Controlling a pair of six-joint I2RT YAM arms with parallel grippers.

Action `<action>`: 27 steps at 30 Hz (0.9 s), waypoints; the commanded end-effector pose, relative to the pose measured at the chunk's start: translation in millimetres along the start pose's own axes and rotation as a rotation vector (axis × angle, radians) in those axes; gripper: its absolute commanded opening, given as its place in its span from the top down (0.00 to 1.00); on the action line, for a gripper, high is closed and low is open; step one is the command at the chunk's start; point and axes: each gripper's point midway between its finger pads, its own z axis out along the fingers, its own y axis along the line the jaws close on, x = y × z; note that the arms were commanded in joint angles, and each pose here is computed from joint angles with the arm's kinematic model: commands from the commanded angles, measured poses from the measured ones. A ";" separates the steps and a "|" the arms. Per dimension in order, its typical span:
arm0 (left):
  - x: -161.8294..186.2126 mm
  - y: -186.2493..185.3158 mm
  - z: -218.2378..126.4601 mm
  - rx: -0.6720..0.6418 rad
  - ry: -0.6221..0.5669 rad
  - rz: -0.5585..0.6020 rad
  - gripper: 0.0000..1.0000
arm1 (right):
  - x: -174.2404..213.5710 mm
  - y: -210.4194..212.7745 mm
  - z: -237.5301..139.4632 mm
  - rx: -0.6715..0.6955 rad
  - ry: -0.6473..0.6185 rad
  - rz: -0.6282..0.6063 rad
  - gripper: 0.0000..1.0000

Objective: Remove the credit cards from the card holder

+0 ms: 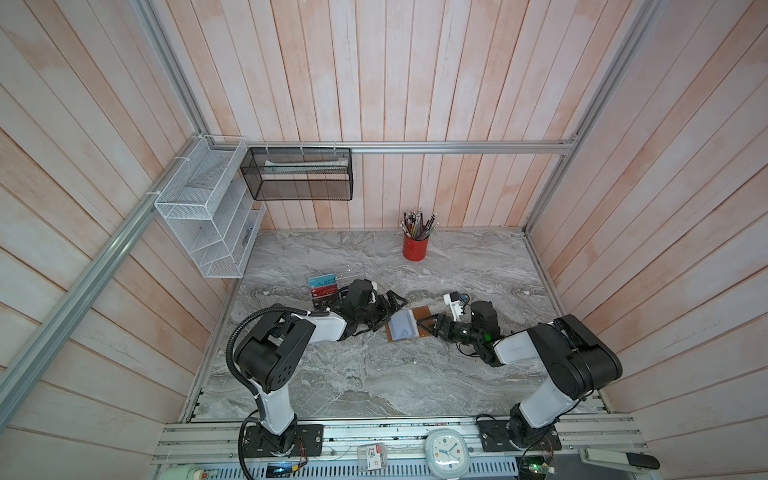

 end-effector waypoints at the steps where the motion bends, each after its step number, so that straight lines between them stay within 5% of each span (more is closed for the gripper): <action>1: -0.9 -3.0 5.5 0.012 0.009 0.008 0.00 | 36.4 -28.9 -1.7 0.085 0.099 0.134 0.02; 27: 7.1 -27.8 5.4 0.118 0.030 -0.029 0.00 | 43.8 -29.3 -0.5 0.048 0.107 0.171 0.02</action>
